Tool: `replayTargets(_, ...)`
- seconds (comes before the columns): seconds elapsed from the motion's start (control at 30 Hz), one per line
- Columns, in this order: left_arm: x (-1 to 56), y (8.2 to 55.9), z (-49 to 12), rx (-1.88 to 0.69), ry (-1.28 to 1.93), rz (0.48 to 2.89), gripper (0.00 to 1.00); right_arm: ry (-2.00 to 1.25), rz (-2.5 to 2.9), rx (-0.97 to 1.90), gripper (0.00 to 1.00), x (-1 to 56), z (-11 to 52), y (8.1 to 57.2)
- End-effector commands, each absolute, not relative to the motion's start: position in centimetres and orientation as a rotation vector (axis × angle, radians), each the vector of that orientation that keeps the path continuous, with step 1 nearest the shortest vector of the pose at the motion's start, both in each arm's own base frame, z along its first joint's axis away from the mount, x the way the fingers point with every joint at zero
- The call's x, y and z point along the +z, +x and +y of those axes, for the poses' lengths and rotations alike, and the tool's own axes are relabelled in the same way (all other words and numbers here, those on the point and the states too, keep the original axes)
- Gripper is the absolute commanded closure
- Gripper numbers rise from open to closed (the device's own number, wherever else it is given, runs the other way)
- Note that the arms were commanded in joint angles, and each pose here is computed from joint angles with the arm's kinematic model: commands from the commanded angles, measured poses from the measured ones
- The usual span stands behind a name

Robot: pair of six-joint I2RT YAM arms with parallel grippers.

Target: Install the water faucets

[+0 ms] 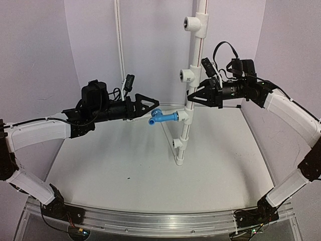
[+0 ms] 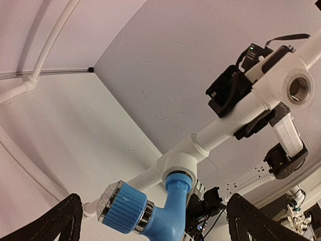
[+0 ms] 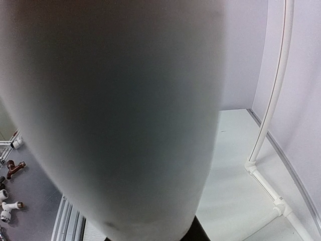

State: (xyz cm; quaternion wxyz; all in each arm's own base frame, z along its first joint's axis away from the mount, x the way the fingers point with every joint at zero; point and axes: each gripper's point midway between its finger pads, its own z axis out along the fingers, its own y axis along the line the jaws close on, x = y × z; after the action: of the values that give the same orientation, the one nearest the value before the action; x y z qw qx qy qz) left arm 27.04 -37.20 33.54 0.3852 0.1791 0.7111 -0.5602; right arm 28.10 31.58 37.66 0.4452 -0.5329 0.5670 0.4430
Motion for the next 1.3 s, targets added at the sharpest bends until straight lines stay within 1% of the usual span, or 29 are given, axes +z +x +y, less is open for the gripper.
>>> replayTargets(0.0, 34.2, 28.1, -36.3, -1.396, 0.341, 1.822, 0.00, -1.227, 1.647, 1.227, 1.00, 35.5, 31.6, 27.8)
replayTargets(0.27, 33.9, 26.0, -38.4, -1.675, 0.379, 1.828, 0.00, -1.224, 1.648, 1.224, 1.00, 35.6, 31.6, 27.9)
replayTargets(0.5, 33.2, 25.6, -38.0, -1.794, 0.256, 1.857, 0.00, -1.224, 1.652, 1.224, 1.00, 35.4, 31.6, 27.9)
replayTargets(0.67, 31.4, 26.0, -37.2, -1.782, 0.095, 1.953, 0.00, -1.223, 1.649, 1.219, 1.00, 35.6, 31.5, 27.9)
replayTargets(0.8, 31.2, 25.7, -36.7, -1.848, 0.016, 1.947, 0.00, -1.222, 1.656, 1.219, 1.00, 35.4, 31.5, 27.8)
replayTargets(1.27, 32.6, 23.9, -38.5, -2.160, -0.029, 1.970, 0.00, -1.222, 1.655, 1.220, 1.00, 35.4, 31.6, 28.0)
